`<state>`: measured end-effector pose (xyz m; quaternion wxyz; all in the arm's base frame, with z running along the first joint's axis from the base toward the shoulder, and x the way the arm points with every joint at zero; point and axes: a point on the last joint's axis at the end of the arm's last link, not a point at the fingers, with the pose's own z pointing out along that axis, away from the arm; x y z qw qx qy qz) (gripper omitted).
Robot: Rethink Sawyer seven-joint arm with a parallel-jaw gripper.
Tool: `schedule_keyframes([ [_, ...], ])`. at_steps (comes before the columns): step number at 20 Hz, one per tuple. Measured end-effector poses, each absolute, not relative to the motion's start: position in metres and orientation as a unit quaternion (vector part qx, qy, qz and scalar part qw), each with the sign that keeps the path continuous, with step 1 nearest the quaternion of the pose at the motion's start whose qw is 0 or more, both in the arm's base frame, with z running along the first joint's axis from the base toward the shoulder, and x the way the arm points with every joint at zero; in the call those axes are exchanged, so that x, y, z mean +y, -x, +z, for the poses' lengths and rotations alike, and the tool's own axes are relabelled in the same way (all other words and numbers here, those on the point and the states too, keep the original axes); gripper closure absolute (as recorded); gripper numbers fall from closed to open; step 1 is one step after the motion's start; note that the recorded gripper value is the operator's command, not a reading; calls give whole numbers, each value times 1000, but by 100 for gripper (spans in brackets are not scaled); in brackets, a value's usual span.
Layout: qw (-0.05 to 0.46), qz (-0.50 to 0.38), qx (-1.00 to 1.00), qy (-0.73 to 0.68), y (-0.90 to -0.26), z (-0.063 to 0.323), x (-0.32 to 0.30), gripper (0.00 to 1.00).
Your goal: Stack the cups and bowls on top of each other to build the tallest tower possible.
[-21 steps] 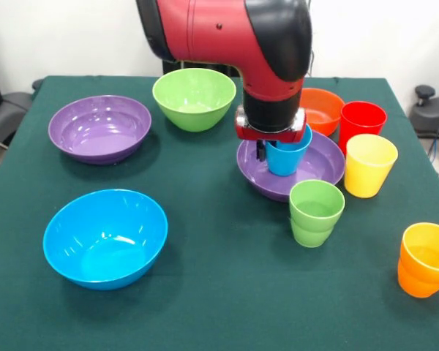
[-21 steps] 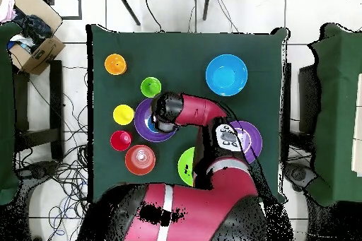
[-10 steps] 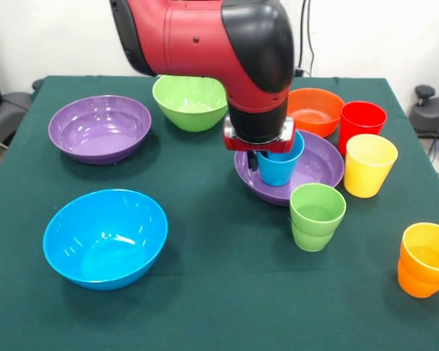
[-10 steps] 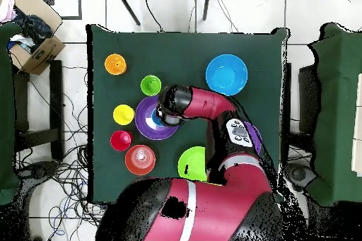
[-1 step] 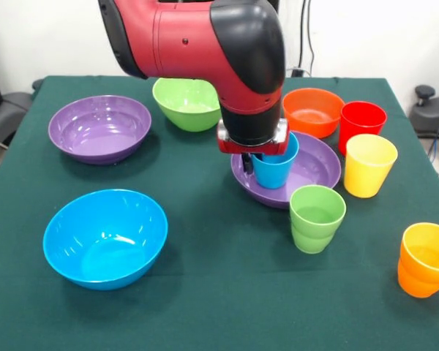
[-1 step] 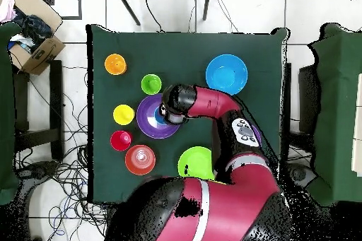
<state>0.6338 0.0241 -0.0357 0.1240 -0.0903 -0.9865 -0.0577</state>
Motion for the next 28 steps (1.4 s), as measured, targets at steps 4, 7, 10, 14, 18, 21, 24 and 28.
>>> schedule_keyframes([
  [4, 116, -54, -988, 82, -639, -35, 24, 100],
  [7, 109, -51, -990, 76, -644, -34, 24, 100],
  [10, 103, -48, -991, 71, -649, -34, 22, 100],
  [14, 93, -44, -992, 69, -659, -33, 19, 100],
  [18, 83, -42, -993, 71, -672, -33, 15, 100],
  [21, 82, -41, -993, 69, -680, -34, 13, 100],
  [24, 86, -41, -993, 66, -688, -34, 12, 100],
  [28, 92, -41, -993, 61, -699, -34, 11, 100],
])
